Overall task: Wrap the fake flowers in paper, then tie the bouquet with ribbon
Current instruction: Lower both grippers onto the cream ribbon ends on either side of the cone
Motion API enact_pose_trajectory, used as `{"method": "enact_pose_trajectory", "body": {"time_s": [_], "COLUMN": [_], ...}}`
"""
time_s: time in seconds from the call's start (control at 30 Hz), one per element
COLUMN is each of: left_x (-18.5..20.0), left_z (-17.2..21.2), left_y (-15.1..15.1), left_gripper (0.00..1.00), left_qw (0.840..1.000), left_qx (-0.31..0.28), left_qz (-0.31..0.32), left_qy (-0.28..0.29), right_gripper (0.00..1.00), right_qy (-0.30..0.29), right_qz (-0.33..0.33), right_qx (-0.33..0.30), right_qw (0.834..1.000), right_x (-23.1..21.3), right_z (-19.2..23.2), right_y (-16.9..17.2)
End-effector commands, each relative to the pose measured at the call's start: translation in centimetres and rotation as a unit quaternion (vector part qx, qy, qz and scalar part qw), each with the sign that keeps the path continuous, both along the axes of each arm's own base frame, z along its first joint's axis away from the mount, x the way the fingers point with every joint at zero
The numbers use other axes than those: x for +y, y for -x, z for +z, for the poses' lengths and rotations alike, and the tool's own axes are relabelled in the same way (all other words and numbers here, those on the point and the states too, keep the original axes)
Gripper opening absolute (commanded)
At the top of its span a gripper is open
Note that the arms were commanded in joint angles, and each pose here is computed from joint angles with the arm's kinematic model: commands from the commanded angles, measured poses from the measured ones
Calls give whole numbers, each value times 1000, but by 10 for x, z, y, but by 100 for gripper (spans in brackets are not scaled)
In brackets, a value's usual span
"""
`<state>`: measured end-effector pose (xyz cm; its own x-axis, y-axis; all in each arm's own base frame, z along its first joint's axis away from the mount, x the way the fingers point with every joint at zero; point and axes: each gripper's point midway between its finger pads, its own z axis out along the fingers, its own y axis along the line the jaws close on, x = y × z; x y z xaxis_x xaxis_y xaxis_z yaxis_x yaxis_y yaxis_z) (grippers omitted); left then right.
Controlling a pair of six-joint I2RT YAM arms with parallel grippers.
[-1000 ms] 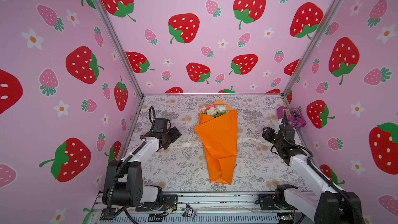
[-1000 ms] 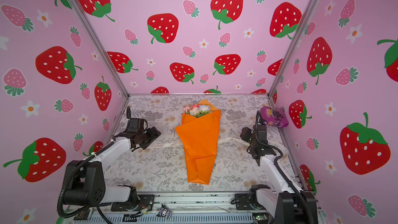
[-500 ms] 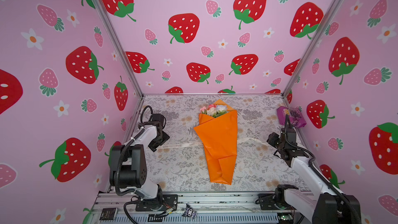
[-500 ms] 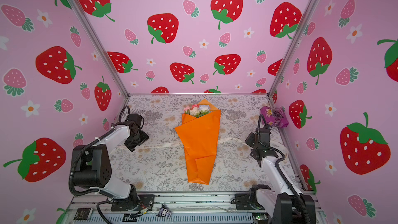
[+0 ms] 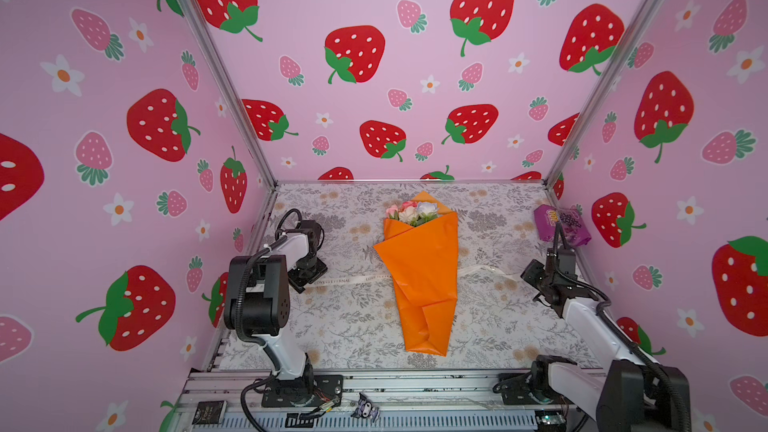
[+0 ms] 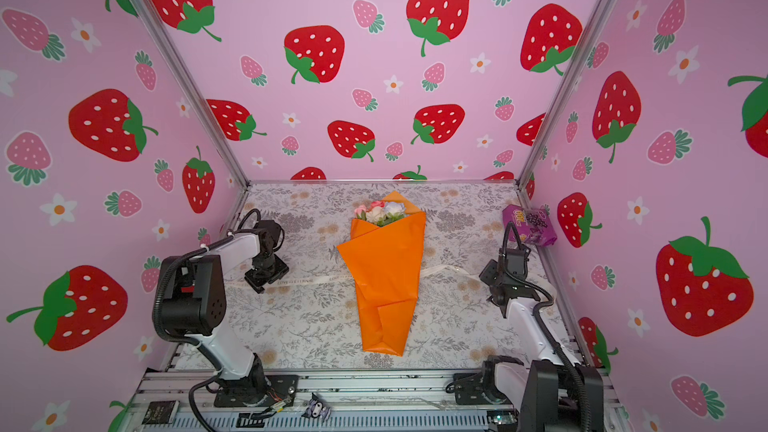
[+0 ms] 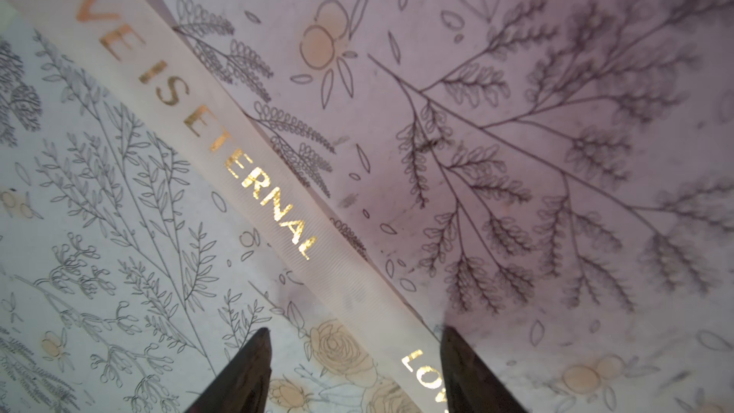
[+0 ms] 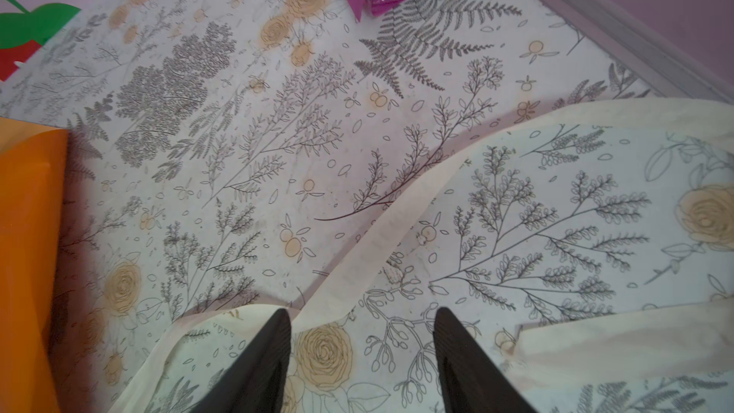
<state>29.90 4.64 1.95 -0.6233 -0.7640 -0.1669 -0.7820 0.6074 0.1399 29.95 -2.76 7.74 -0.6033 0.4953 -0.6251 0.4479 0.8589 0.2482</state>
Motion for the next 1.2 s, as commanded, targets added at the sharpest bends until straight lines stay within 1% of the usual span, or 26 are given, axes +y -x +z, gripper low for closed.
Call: {"method": "enact_pose_trajectory", "body": {"time_s": [0.0,0.07,0.17,0.27,0.3,0.37,0.43,0.47,0.53,0.67,0.7,0.73,0.8,0.83,0.93,1.0,1.07,1.17], "left_x": [9,10,4,-5,-7,-9,-10,-11,-12,-16,-16,-15,-13,-12,-5,-3,0,-2], "left_z": [-10,-11,-14,-20,-21,-22,-22,-22,-21,-16,-11,-7,3,7,15,16,13,0], "left_y": [16,16,10,4,3,2,-1,-1,-3,-7,-8,-9,-10,-9,-8,-7,-5,-1], "left_gripper": [64,61,53,35,27,21,10,9,0,0,1,4,20,26,53,63,72,73], "left_qw": [998,998,999,1000,1000,1000,1000,1000,999,999,999,999,999,999,998,998,998,997], "left_qx": [54,56,41,28,25,22,16,15,9,-5,-11,-19,-36,-43,-58,-64,-64,-59], "left_qz": [9,9,1,-4,-6,-6,-8,-10,-14,-24,-28,-28,-26,-24,-12,-8,0,18], "left_qy": [-33,-34,-14,11,17,22,24,26,29,35,32,29,23,19,12,15,18,46], "right_gripper": [61,61,61,61,61,61,61,61,61,61,61,61,60,60,60,60,60,60], "right_qy": [-11,-19,-22,-20,-22,-26,-31,-31,-31,-34,-36,-38,-43,-46,-52,-54,-55,-53], "right_qz": [0,1,1,-7,-9,-12,-12,-13,-14,-12,-9,-7,-1,3,12,15,17,19], "right_qx": [24,32,37,43,44,47,48,46,48,46,42,40,40,40,41,43,45,45], "right_qw": [1000,999,999,999,999,998,998,998,998,998,998,998,998,998,998,998,997,997], "right_x": [-3,-3,-4,-10,-12,-15,-16,-17,-20,-19,-18,-17,-15,-13,-10,-8,-8,-8], "right_z": [-9,-16,-21,-24,-25,-27,-29,-28,-29,-29,-27,-26,-26,-27,-27,-28,-29,-29], "right_y": [1,1,-1,0,-1,-1,-1,-2,-1,-1,-2,-3,-3,-3,-4,-3,-2,-1]}}
